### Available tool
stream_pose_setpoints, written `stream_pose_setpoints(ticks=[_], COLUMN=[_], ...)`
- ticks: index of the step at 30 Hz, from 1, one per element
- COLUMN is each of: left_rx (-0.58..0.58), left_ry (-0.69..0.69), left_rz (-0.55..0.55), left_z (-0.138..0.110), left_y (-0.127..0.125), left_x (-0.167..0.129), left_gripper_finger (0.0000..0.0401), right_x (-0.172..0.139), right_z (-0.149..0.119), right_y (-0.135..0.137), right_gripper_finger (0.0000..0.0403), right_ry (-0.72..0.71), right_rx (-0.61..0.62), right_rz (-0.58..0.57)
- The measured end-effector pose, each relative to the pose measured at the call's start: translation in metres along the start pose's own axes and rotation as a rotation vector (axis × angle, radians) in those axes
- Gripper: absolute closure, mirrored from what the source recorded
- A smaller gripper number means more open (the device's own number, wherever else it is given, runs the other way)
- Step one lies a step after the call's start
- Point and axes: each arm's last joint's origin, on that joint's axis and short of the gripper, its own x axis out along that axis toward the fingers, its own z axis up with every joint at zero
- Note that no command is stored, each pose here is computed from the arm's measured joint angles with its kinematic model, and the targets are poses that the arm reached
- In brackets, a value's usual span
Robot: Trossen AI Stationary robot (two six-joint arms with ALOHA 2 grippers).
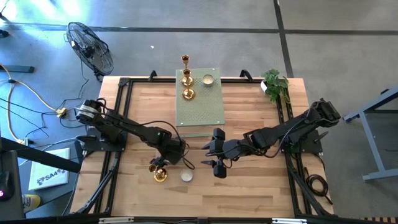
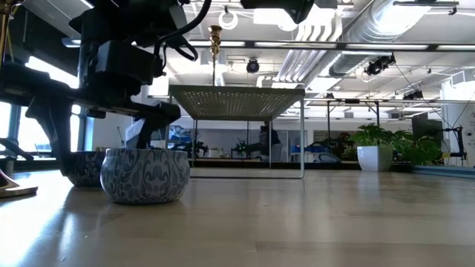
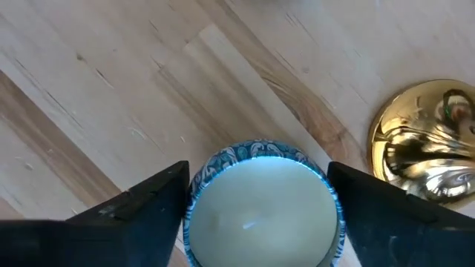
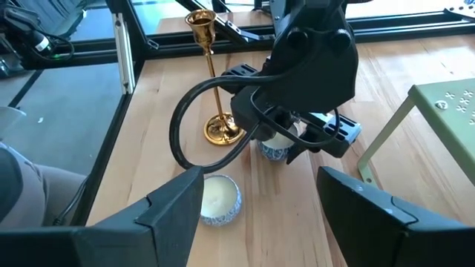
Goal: Pick & Place candle stick holders
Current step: Put the top blue scented candle on the shelf aligned with the other blue scented candle
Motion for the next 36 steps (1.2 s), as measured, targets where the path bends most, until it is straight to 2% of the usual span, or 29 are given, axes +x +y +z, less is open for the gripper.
stream_pose_setpoints(ticks=[3,6,23,28,36], left_rx=[0.0,0.001,-0.021,-0.071,-0.074], left_ry=[-0.003,-0.005,0.032,0.057,0.057], left_rz=[0.001,0.002,-0.018,-0.027,-0.025], left_z=[0.0003,0.0007,-0.0033,-0.0056,-0.0055], left_y=[0.0001,0.0002,-0.0017,-0.0029,-0.0028], left_x=[-0.0005,-0.0008,0.0005,0.0003,0.0002], left_gripper_finger=[0.0123,0.0126,0.0223,0.0227,0.0227], right_x=[0.0,0.0,0.0,0.0,0.0], right_z=[0.0001,0.0001,0.0001,0.0001,0.0001], right_y=[-0.0001,0.0,0.0,0.0,0.0], right_gripper_finger=[0.0144,0.0144,0.0144,0.0144,0.0144], right_ry=[-0.001,-0.001,-0.001,-0.001,-0.001], right_rx=[0.0,0.0,0.0,0.0,0.0], right_rz=[0.0,0.0,0.001,0.001,0.001])
